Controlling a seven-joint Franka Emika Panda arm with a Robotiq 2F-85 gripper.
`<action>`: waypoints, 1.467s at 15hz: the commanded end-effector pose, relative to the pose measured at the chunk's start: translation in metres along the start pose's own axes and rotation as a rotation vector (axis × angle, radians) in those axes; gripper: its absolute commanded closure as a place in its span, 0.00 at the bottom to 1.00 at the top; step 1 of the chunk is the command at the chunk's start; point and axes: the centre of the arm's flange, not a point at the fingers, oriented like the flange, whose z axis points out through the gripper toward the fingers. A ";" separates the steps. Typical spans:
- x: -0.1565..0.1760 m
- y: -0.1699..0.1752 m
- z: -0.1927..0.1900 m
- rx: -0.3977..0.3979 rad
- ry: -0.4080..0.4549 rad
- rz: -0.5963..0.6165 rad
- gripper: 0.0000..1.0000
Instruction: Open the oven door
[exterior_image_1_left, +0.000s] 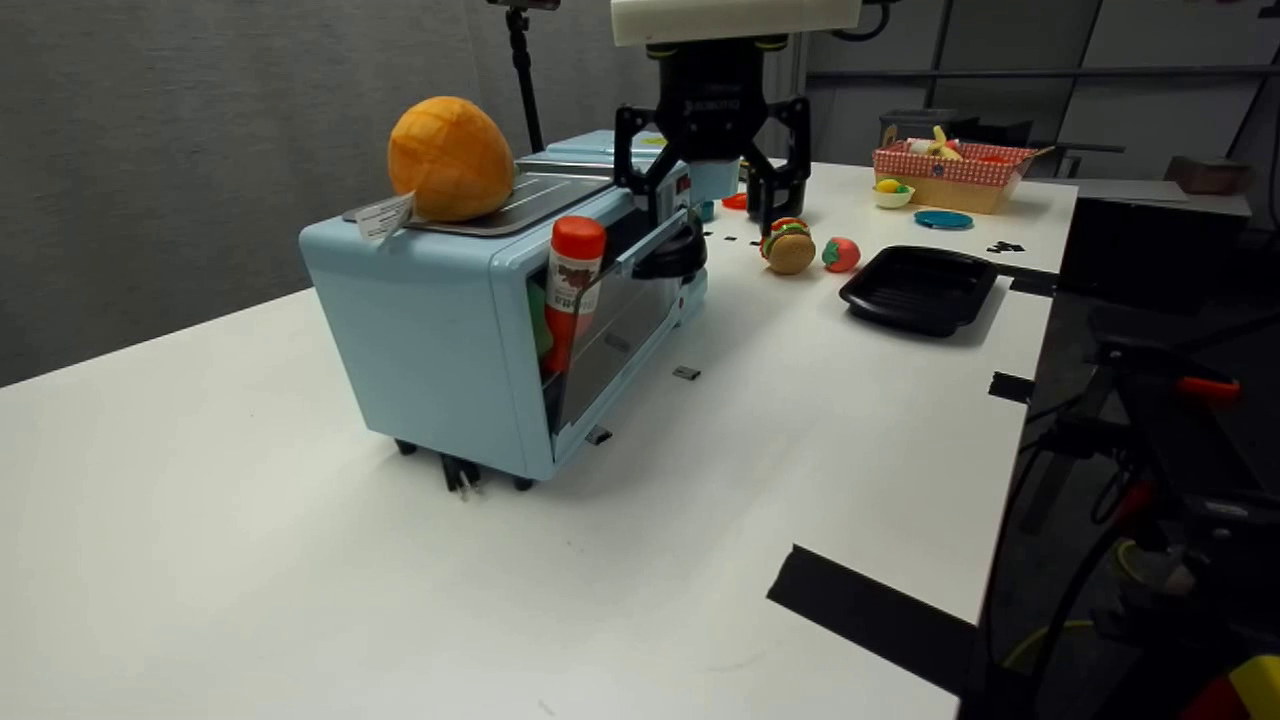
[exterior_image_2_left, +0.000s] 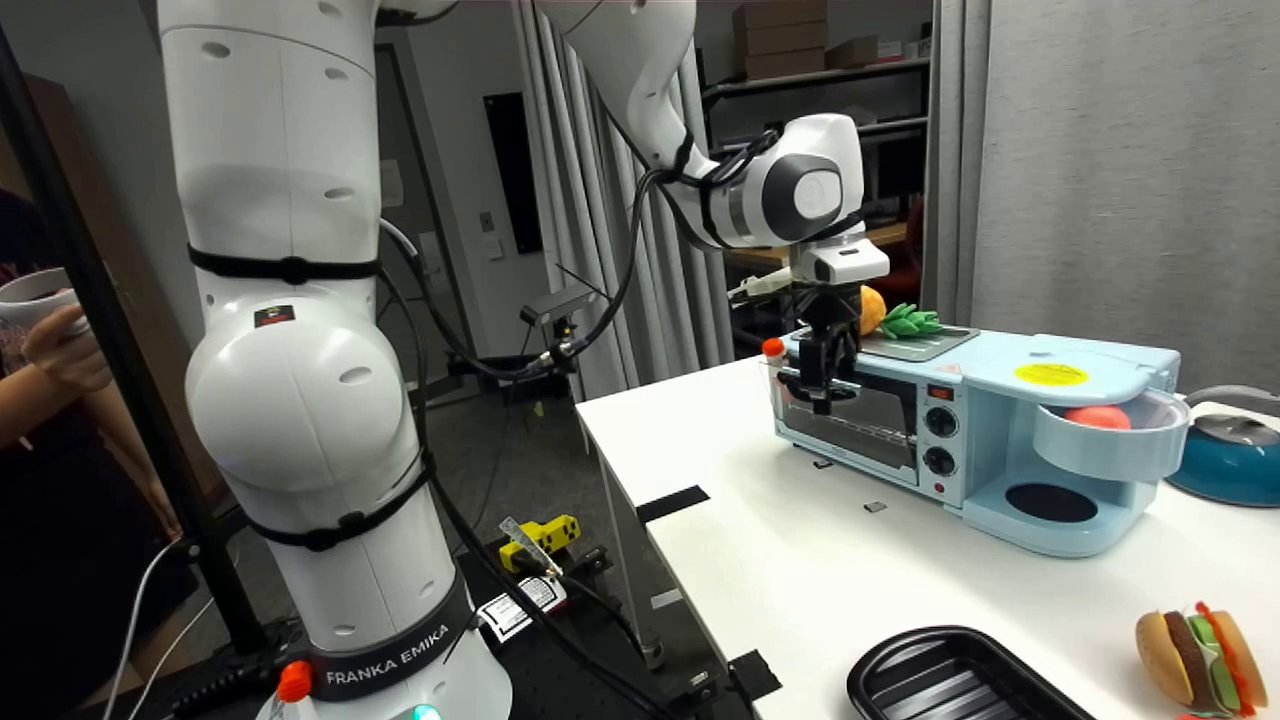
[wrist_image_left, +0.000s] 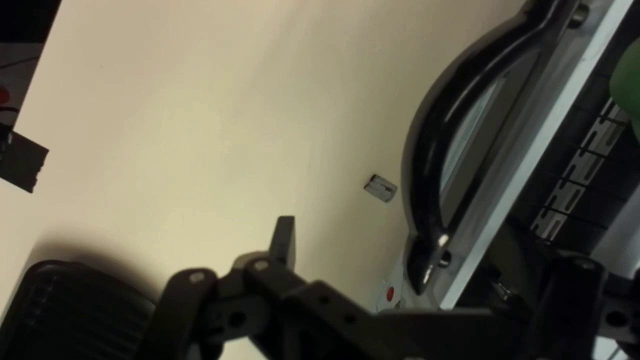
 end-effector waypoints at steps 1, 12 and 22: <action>-0.004 -0.004 -0.002 0.025 0.050 0.052 0.00; -0.035 0.019 0.024 -0.084 -0.007 0.015 0.00; -0.049 0.024 0.067 -0.168 -0.030 -0.007 0.00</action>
